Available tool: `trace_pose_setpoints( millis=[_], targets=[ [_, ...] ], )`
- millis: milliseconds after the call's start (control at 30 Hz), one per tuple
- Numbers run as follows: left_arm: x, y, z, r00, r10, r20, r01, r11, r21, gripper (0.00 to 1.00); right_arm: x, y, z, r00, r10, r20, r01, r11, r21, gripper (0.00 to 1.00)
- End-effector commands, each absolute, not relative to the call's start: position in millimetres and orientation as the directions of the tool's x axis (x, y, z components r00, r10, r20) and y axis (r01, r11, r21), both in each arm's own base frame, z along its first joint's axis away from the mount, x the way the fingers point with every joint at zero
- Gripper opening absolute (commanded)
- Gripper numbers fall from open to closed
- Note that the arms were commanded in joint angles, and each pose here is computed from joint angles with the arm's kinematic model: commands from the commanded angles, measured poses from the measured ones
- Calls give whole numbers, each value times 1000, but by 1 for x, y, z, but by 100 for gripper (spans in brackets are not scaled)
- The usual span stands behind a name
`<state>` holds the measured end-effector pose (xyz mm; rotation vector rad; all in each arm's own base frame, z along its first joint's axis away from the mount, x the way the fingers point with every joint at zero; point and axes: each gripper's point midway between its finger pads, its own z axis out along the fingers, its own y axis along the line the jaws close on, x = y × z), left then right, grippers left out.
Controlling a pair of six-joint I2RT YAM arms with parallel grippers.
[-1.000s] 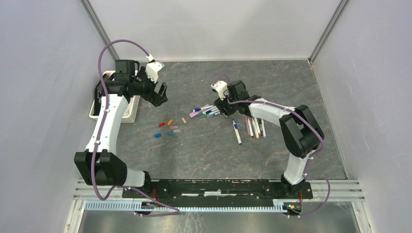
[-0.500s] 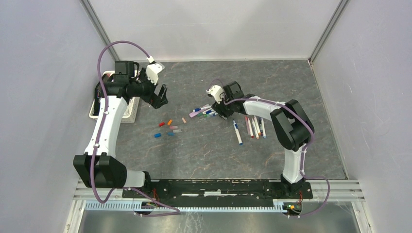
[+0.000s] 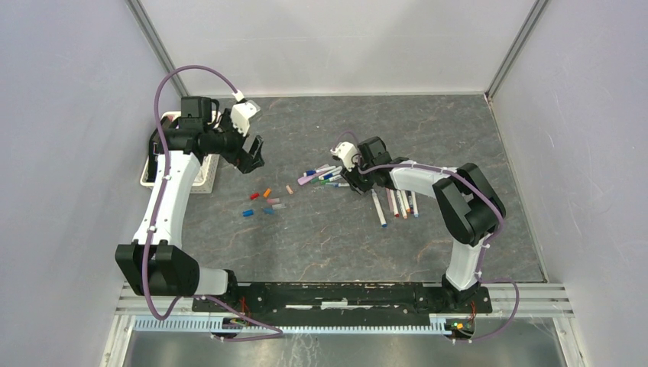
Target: Open the pen caps
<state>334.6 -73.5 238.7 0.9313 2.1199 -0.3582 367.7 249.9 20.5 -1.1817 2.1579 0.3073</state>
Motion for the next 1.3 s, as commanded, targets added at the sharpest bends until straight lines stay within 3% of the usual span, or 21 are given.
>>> trace_pose_setpoints(
  millis=[0, 200, 367, 767, 933, 1267],
  targets=[
    [332, -80, 245, -382, 517, -766, 761, 646, 56, 100, 359, 249, 23, -398, -660, -637, -824, 563, -68, 44],
    [329, -81, 240, -392, 524, -756, 772, 634, 39, 100, 392, 259, 61, -390, -605, -694, -788, 609, -88, 54],
    [327, -81, 235, -392, 537, -746, 781, 623, 38, 100, 420, 265, 86, -371, -549, -749, -763, 640, -92, 54],
    [327, -79, 232, -394, 551, -736, 787, 616, 40, 100, 408, 283, 24, -395, -637, -662, -859, 512, 20, 57],
    [327, -78, 229, -396, 558, -729, 788, 614, 43, 100, 403, 277, 16, -399, -645, -651, -854, 520, 8, 55],
    [326, -79, 228, -396, 556, -731, 792, 609, 35, 100, 386, 267, 26, -402, -642, -653, -845, 535, -5, 44]
  ],
)
